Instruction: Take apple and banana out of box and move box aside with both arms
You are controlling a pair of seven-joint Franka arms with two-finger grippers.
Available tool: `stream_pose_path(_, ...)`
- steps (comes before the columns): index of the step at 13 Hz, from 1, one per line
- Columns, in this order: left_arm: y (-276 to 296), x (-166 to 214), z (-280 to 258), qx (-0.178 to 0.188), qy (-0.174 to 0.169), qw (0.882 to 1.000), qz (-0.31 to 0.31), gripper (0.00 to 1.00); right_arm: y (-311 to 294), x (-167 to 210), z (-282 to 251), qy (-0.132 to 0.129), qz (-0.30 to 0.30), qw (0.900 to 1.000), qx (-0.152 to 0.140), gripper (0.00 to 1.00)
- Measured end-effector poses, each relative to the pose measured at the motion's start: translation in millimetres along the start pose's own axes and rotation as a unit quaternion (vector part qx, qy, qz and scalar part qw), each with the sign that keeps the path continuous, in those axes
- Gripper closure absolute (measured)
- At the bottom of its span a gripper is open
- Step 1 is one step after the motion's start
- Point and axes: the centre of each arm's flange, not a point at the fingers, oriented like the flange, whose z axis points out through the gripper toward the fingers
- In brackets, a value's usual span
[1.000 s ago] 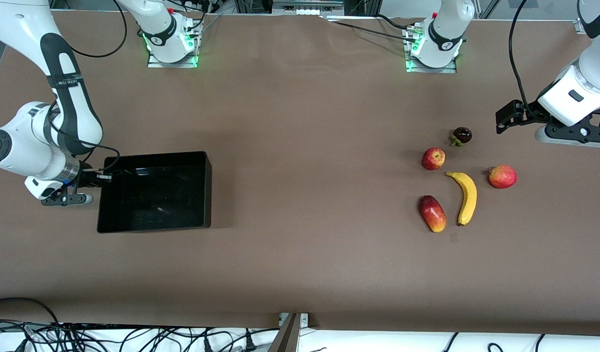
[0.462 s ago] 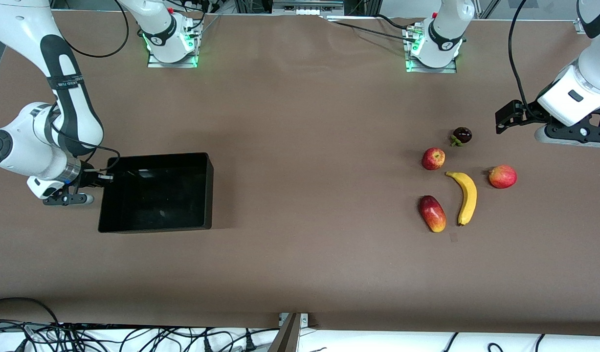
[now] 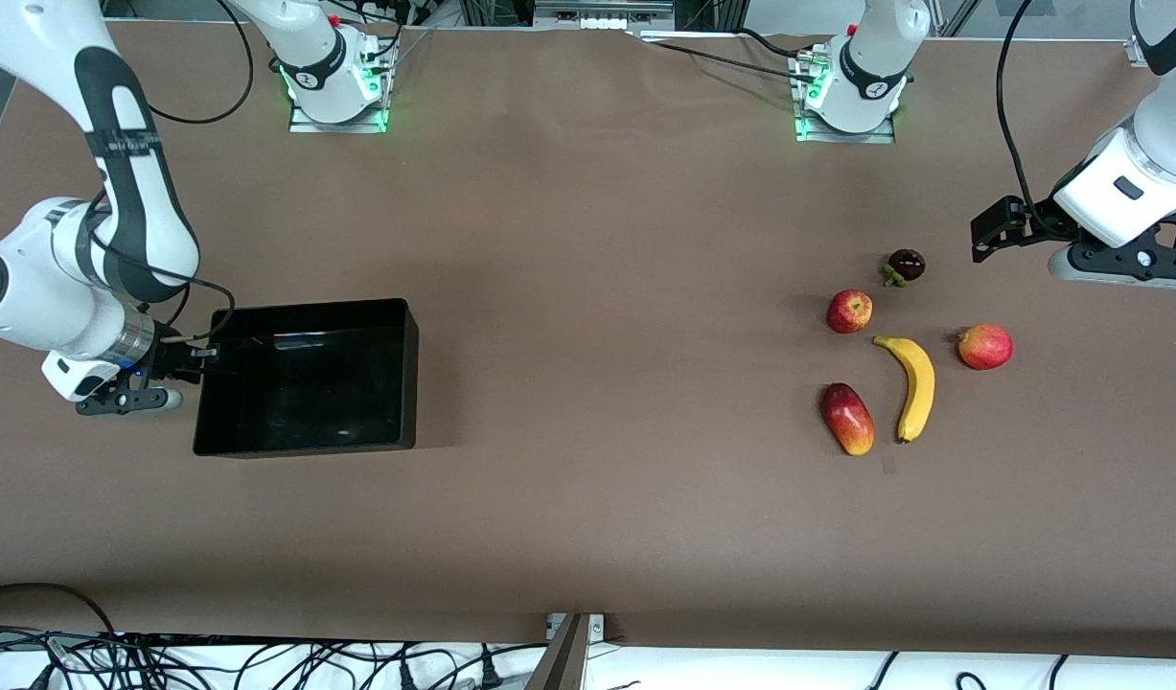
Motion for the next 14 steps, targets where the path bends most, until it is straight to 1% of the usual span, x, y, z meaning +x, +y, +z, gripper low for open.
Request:
stream_pose_path(1,0,0,0,0.000,0.000,1.000,0.000,0.00,-16,8,-21,-0.006,-0.002,1.000,0.000,0.02)
stream_pose_path(2,0,0,0,0.000,0.000,1.000,0.000,0.00,-31,13,-43,-0.013,-0.001,1.000,0.000,0.00)
stream_pose_path(3,0,0,0,0.000,0.000,1.000,-0.001,0.00,-47,16,-67,-0.018,0.001,1.000,0.002,0.00)
stream_pose_path(6,0,0,0,0.000,0.000,1.000,-0.001,0.00,-80,5,-136,-0.013,-0.001,1.000,0.004,0.00)
stream_pose_path(10,0,0,0,0.000,0.000,1.000,-0.001,0.00,-102,-45,-231,-0.017,-0.016,1.000,0.001,0.00)
stream_pose_path(12,0,0,0,0.000,0.000,1.000,-0.001,0.00,-111,-63,-257,-0.013,-0.024,1.000,0.000,0.00)
stream_pose_path(14,0,0,0,0.000,0.000,1.000,-0.001,0.00,-113,-65,-260,-0.012,-0.027,0.999,-0.013,0.00)
